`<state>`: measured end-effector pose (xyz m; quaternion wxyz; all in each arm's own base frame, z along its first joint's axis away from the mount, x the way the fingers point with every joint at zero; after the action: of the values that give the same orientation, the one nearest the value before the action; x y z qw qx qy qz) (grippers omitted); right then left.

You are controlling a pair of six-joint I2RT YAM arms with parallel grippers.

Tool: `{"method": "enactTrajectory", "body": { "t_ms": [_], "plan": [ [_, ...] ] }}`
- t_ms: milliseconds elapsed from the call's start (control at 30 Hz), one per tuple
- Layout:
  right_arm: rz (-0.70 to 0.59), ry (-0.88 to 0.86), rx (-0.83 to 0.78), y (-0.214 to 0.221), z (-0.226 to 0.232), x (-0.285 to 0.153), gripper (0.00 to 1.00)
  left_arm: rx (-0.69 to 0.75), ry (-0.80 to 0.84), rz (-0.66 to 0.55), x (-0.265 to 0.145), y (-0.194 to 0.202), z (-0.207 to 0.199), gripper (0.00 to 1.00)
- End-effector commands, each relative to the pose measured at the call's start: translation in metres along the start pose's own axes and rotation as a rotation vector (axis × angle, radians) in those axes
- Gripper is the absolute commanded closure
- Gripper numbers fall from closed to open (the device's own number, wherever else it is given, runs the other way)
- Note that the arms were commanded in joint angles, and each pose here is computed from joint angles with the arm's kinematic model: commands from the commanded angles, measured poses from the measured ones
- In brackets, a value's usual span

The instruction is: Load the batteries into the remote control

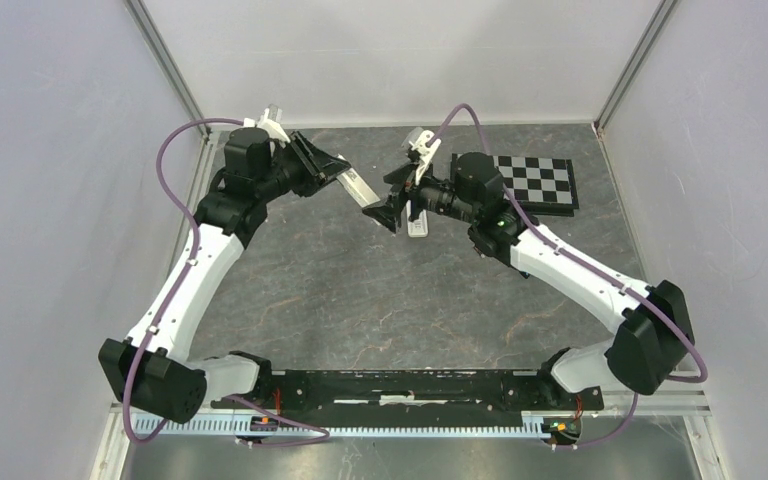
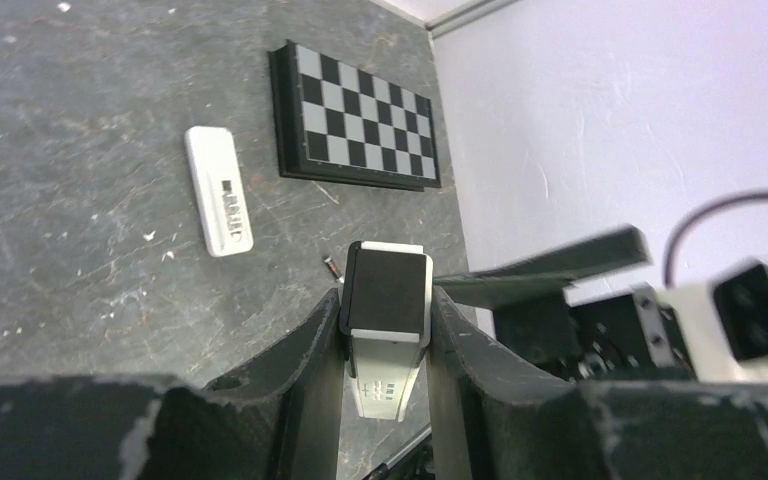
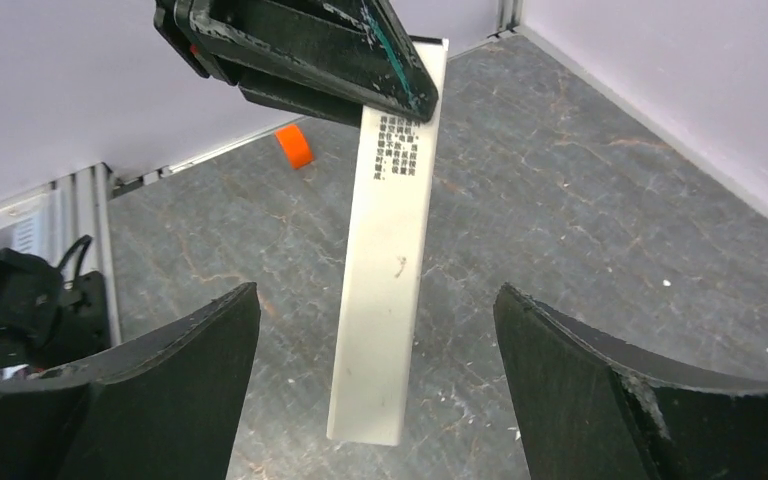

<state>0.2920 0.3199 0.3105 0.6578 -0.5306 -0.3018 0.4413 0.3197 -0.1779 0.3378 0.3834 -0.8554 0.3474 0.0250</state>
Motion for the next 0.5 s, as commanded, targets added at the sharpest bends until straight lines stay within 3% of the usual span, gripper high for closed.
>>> {"method": "enactTrajectory", "body": {
  "t_ms": [0,300,467],
  "plan": [
    [-0.037,0.09,-0.125,-0.02,-0.008,0.016,0.09,-0.083,-0.043,-0.054,-0.011,-0.006,-0.001,0.98],
    [0.022,0.139,-0.09,-0.011,-0.009,0.037,0.16,-0.082,-0.021,-0.059,-0.02,-0.002,-0.003,0.98],
    [0.079,0.07,-0.068,-0.008,-0.002,0.049,0.36,-0.086,-0.001,-0.044,-0.021,0.0,-0.005,0.98]
  ]
}}
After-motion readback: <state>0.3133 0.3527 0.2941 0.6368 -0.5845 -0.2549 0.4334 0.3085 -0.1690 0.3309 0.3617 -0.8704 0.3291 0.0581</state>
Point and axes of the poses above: each gripper's point midway between its finger pads, its own x axis out along the fingers, its own z axis along the line the jaws close on, y = z × x, the point moved 3 cm from there along -x, back along the fingers, and after that the axes turned 8 degrees about x, right-handed, at the moved point
